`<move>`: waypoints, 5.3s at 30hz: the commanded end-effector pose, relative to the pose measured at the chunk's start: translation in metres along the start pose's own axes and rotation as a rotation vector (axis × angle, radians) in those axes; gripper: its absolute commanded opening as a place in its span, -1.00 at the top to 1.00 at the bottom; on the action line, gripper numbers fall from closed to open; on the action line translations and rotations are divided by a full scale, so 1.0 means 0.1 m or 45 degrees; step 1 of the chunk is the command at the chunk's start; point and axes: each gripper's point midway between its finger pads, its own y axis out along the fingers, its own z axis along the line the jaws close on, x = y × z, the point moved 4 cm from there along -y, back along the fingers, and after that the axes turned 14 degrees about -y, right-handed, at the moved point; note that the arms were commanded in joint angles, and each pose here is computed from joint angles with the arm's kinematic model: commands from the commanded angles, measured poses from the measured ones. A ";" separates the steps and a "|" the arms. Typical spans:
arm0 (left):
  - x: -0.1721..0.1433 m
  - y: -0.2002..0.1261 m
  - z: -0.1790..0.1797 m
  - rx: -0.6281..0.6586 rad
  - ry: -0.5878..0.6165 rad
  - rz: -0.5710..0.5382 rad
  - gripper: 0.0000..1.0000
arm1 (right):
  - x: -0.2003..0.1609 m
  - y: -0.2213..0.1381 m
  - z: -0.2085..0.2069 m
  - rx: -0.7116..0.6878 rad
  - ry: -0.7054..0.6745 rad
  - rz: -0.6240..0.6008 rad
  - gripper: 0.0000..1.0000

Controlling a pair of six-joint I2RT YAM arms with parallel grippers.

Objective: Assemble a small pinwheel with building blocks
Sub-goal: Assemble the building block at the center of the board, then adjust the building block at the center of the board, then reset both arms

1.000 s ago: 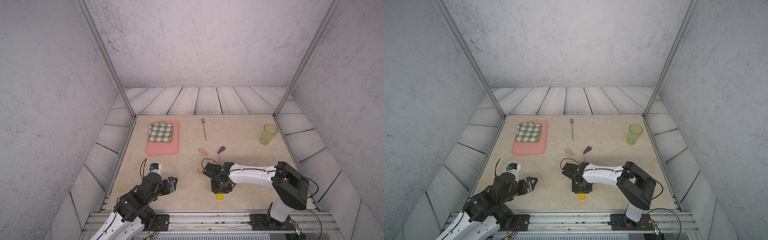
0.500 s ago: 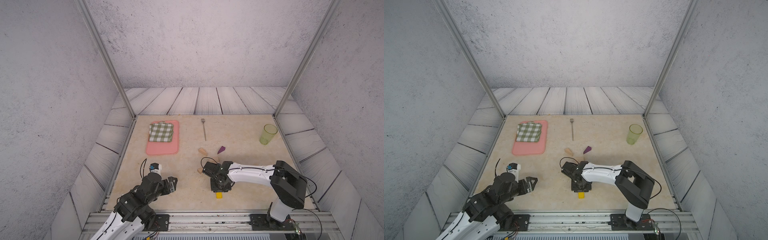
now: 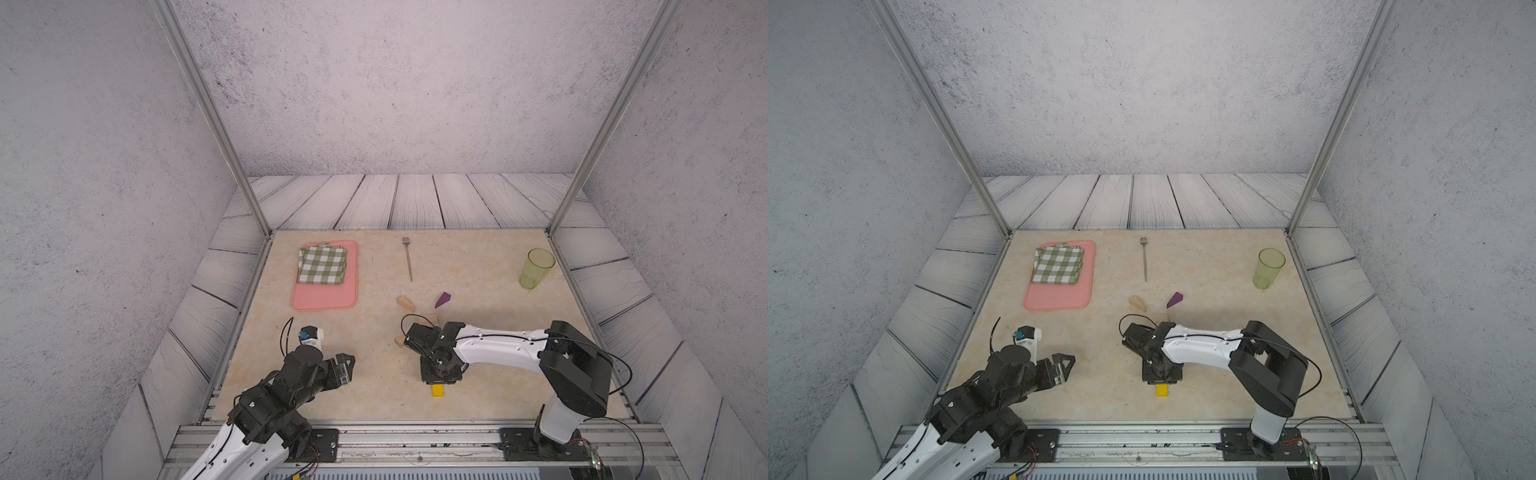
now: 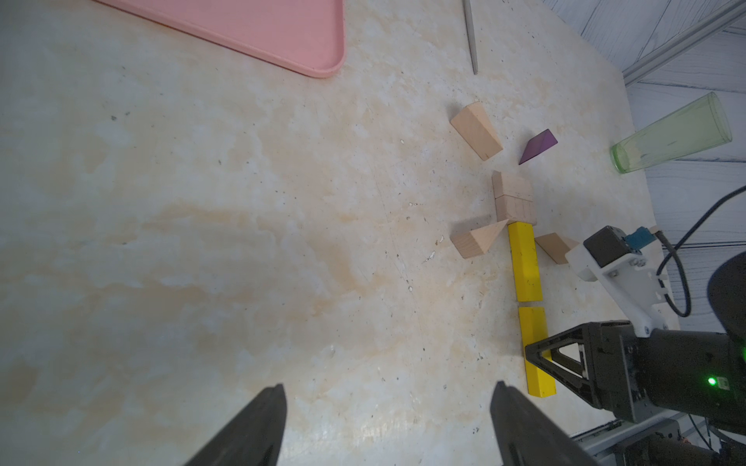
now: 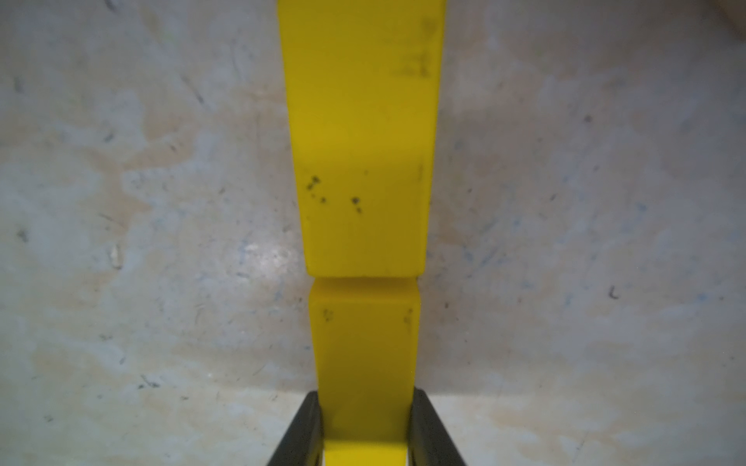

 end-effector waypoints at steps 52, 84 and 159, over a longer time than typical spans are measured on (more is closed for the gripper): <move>0.01 0.00 0.05 0.020 -0.013 -0.024 -0.72 | 0.44 -1.14 -0.56 0.040 -0.121 -0.299 -0.20; 0.01 0.00 0.05 0.012 -0.014 -0.025 -0.72 | 1.04 -0.30 -0.75 -0.141 -1.016 -0.062 -0.01; 1.76 0.33 0.30 0.512 0.376 -0.935 -0.97 | 0.94 -1.44 -2.44 -0.645 -0.065 -1.161 -0.98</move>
